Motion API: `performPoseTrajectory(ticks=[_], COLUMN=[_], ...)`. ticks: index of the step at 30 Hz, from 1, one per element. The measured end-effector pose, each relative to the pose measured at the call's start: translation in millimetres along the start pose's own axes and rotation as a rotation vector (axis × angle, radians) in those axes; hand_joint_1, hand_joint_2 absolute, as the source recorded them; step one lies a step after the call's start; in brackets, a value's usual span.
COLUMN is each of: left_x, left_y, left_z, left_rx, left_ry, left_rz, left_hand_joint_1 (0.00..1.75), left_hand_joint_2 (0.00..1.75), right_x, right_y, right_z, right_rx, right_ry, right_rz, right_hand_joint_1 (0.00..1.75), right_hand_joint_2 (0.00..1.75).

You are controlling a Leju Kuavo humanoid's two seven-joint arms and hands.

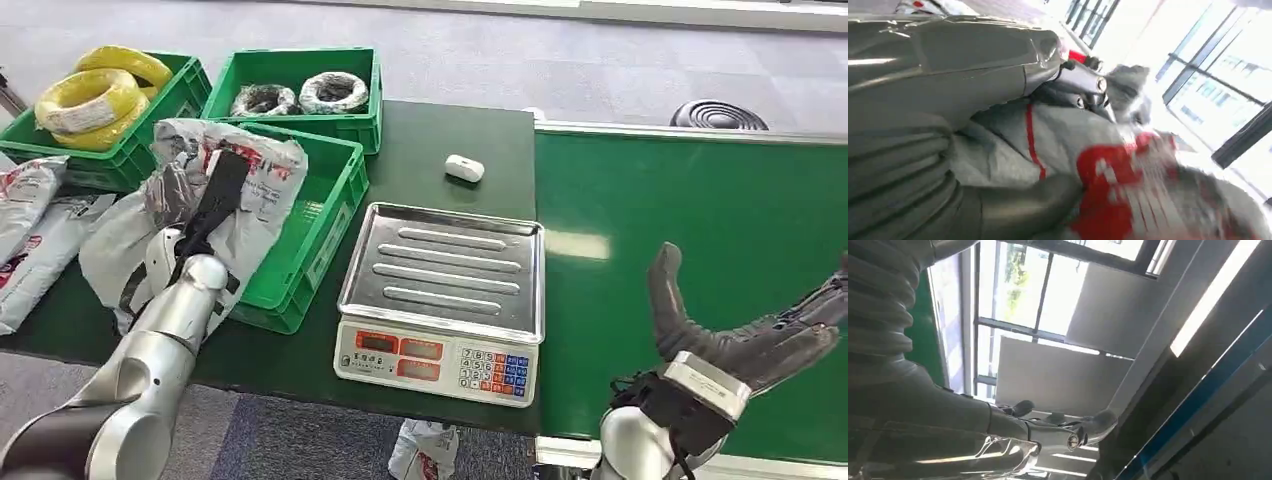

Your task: Moved the parcel from conveyor to table for the left to box.

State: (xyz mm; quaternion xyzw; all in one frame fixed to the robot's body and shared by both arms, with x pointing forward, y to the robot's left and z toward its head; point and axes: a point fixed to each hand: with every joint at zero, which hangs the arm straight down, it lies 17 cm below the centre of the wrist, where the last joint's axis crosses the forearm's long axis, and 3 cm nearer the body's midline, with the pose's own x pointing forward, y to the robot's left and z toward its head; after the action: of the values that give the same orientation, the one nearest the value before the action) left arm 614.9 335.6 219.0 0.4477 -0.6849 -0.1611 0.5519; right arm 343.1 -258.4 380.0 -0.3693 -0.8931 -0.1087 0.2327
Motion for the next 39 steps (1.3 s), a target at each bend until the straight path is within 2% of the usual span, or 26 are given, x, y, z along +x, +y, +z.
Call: performPoseTrajectory(ticks=[5,11,19,25,27,32,34,39], left_x=[-20.4,-24.7,-28.8,-15.8,-2.8,44.5,71.4,122.1], left_y=[-18.5,-28.6,-27.0,-7.6,8.4,81.0,118.4,189.3], left_z=[17.1,28.6,37.3,34.2,31.8,39.9,53.7,107.1], left_rx=[-0.045,-0.060,-0.024,0.058,0.112,0.299,0.356,0.443], left_ry=[0.040,0.033,0.030,-0.030,-0.069,-0.204,-0.308,-0.549], left_rz=[-0.011,0.031,0.134,0.213,0.298,0.737,0.877,1.042], left_hand_joint_1=[0.00,0.00,0.00,0.00,0.00,0.00,0.00,0.00], left_hand_joint_2=[1.75,1.75,1.75,1.75,1.75,1.75,1.75,1.75], right_x=[1.2,0.0,-4.9,-8.5,-9.1,-12.4,-13.6,-15.2], right_y=[6.3,11.8,18.4,25.2,26.5,30.0,31.8,32.9], right_z=[1.9,2.7,4.6,4.2,4.9,8.7,10.8,15.8], right_rx=[0.014,0.026,0.046,0.063,0.067,0.078,0.085,0.097], right_ry=[-0.001,-0.002,0.007,0.012,0.013,0.020,0.021,0.020], right_rz=[-0.013,-0.019,-0.010,-0.002,-0.001,-0.003,-0.002,0.002], right_hand_joint_1=[0.00,0.00,0.00,0.00,0.00,0.00,0.00,0.00], right_hand_joint_2=[1.75,1.75,1.75,1.75,1.75,1.75,1.75,1.75])
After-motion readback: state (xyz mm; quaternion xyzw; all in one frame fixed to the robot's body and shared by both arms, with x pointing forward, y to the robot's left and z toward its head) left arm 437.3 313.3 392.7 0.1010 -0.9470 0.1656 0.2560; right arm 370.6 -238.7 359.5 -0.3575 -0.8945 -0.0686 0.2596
